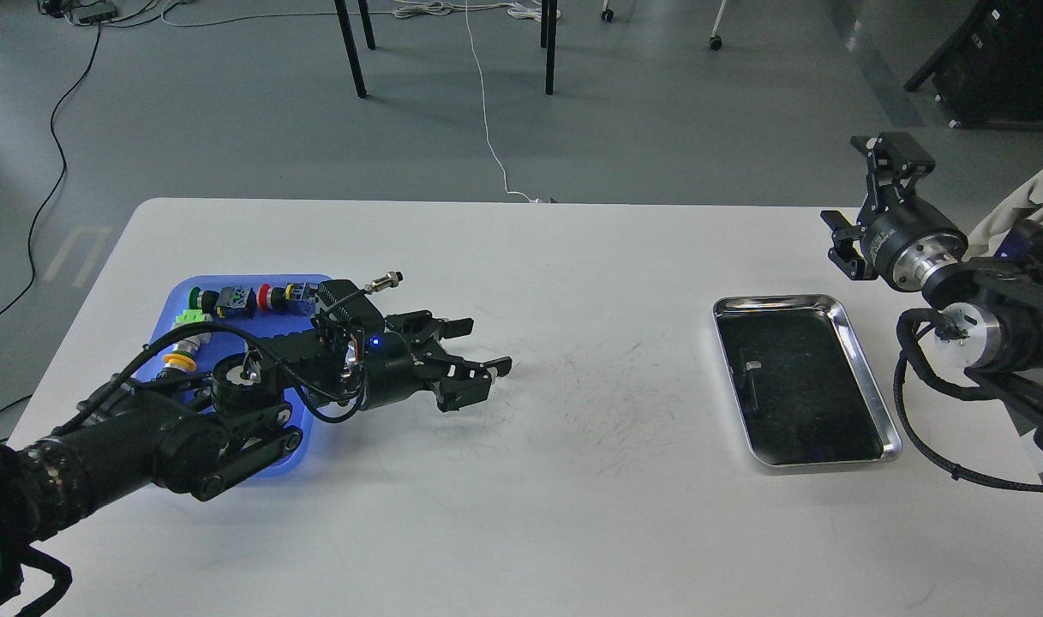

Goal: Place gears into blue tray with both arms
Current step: 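Close the left gripper on the small black part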

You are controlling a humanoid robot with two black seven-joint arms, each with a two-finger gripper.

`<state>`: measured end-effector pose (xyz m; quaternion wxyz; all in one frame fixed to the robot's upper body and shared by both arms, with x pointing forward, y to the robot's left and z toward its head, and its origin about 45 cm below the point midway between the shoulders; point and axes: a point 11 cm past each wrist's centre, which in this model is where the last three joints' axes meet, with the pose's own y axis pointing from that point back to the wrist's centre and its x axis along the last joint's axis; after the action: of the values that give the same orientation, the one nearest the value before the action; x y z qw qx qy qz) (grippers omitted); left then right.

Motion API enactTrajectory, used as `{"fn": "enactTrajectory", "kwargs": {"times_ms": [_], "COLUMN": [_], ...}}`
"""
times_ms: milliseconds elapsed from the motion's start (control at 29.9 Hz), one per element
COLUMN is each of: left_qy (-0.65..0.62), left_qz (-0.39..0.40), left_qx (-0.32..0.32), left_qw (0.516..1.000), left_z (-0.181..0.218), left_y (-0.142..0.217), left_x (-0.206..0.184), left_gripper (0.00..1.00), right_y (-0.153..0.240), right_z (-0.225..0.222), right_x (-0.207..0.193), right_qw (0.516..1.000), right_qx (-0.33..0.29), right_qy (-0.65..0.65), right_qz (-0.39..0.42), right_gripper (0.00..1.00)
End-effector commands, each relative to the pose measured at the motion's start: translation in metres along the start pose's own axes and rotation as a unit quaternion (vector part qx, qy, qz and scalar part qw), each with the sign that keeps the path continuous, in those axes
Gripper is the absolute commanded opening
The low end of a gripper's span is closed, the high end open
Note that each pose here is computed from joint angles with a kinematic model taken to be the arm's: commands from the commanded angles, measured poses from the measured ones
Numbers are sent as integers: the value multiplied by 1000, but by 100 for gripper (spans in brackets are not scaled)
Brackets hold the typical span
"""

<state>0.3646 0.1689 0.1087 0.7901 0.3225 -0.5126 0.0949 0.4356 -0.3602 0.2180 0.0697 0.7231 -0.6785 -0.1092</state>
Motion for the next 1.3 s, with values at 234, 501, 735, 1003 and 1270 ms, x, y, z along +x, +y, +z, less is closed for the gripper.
{"fn": "enactTrajectory", "kwargs": {"times_ms": [234,501,735,1003,1270], "left_qy": [-56,-82,-113,-125,-130], "left_qz": [-7,-20,-35,-40,-45], "left_qx": [-28,-31,-20,-20,-9], "left_qw": [998,996,993,991,991], "left_z": [16,20,9,8,3], "left_y": [-11,-27,-24,-24,-26], "left_x": [-10,-13,-23,-29,-31], "left_gripper": [75,75,69,56,48], "right_y": [-1,-3,-1,-3,-2], "right_z": [2,4,2,4,3], "right_x": [-1,-5,0,-5,-3], "right_qw": [1000,1000,1000,1000,1000], "right_qx": [-1,-2,-1,-1,-1], "right_qy": [0,0,3,5,7], "right_qz": [0,-3,0,-4,-3], "right_gripper": [98,98,98,98,98]}}
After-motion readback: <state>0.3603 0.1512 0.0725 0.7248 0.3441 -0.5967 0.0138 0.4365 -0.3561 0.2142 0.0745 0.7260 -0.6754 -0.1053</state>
